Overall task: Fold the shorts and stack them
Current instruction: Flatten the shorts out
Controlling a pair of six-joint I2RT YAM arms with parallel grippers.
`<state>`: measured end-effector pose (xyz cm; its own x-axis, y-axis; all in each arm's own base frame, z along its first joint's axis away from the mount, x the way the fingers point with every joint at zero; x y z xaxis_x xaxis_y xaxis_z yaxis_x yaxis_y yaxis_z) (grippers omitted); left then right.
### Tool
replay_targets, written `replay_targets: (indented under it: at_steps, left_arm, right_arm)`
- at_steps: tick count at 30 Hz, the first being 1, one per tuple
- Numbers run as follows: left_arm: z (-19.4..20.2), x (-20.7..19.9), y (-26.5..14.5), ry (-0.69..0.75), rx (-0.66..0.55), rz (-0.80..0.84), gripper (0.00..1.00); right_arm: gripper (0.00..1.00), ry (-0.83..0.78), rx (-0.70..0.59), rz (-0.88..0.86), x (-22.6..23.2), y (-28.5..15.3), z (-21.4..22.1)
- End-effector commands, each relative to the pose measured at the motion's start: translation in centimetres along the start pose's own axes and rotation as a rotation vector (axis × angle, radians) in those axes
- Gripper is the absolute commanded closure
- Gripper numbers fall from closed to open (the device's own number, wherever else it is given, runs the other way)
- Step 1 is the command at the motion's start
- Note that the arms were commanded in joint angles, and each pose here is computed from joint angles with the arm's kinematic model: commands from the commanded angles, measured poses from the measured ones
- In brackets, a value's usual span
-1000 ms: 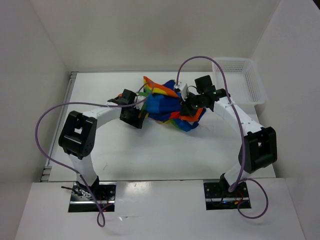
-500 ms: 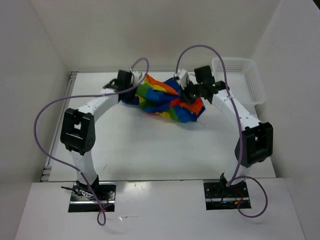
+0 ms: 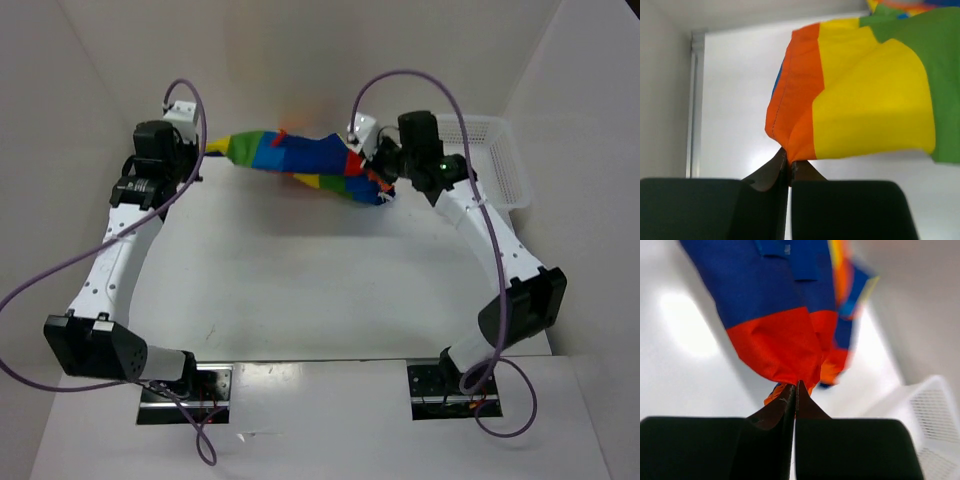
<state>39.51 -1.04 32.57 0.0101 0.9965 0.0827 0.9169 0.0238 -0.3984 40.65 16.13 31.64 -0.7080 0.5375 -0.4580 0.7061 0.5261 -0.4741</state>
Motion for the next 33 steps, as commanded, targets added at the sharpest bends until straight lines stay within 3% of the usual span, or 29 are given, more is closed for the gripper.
replay_targets:
  at_steps: [1,6,8,12,14,16,17,18,19,20,21,22,25,28,29,30,31,33]
  left_arm:
    - [5.2,1.3,-1.7,0.004,0.142,-0.046,1.00]
    - [6.3,2.2,-8.1,-0.006,0.062,-0.083,1.00]
    - [8.2,1.8,-9.5,-0.004,0.092,-0.058,1.00]
    - [8.6,1.9,-9.6,-0.002,0.066,-0.077,1.00]
    - [7.8,1.8,-7.2,0.001,0.090,-0.076,1.00]
    - [2.9,2.3,-5.3,-0.010,-0.011,-0.100,1.00]
    - [2.6,2.4,-1.7,-0.004,0.035,-0.116,1.00]
    - [0.3,3.7,-0.6,-0.019,0.008,-0.154,1.00]
    - [-8.3,5.2,-2.5,-0.045,-0.173,-0.184,1.00]
    - [-9.4,6.5,-0.2,-0.052,-0.133,-0.183,1.00]
    - [-13.0,7.2,-1.3,-0.059,-0.209,-0.180,1.00]
    - [-19.7,7.5,-5.0,-0.062,-0.396,-0.174,1.00]
    - [-23.8,7.6,-10.9,-0.054,-0.538,-0.149,1.00]
    - [-23.7,6.6,-15.1,-0.039,-0.566,-0.100,1.00]
    - [-20.4,6.1,-11.8,-0.039,-0.434,-0.071,1.00]
    - [-19.8,5.4,-14.4,-0.034,-0.461,-0.054,1.00]
    - [-19.6,5.2,-14.4,-0.034,-0.498,-0.056,1.00]
    - [-14.2,4.0,-13.3,-0.037,-0.410,-0.051,1.00]
  right_arm:
    - [1.00,-0.092,0.101,-0.169,5.5,-2.9,3.2]
    - [1.00,-0.065,0.123,-0.368,11.2,-6.1,5.9]
    - [1.00,-0.035,0.094,-0.425,12.5,-6.9,5.6]
    - [1.00,0.123,-0.015,-0.346,10.9,-6.3,2.0]
    - [1.00,0.136,-0.157,-0.182,6.6,-5.3,-2.6]
    - [1.00,0.212,-0.173,-0.020,2.6,-2.4,-4.1]
    - [1.00,0.198,-0.302,0.131,-1.8,-3.3,-8.6]
    - [1.00,0.225,-0.333,0.219,-4.2,-3.0,-10.2]
    - [1.00,0.272,-0.391,0.377,-8.8,-3.4,-13.5]
    - [1.00,0.281,-0.429,0.431,-10.5,-4.1,-15.2]
    - [1.00,0.274,-0.472,0.453,-11.7,-4.9,-16.9]
    - [1.00,0.245,-0.566,0.492,-13.0,-7.0,-20.1]
    - [1.00,0.161,-0.648,0.514,-12.7,-10.6,-23.3]
    - [1.00,0.118,-0.612,0.440,-10.8,-11.5,-22.3]
    - [1.00,0.097,-0.583,0.412,-10.1,-11.1,-21.5]
    - [1.00,0.079,-0.507,0.346,-8.3,-8.5,-19.3]
    - [1.00,0.030,-0.496,0.346,-7.6,-10.0,-18.8]
    - [1.00,-0.007,-0.382,0.249,-5.0,-7.6,-15.1]
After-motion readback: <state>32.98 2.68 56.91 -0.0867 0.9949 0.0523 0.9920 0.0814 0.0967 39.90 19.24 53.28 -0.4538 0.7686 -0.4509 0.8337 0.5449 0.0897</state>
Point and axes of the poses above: each gripper's point midway between its finger pads, its own y axis out along the fingers, its own x axis along the line the jaws close on, z = x × y, the point moved 3 cm from there along -y, back along the fingers, and after that the axes turned 1 degree about -y, right-handed, at the moved point
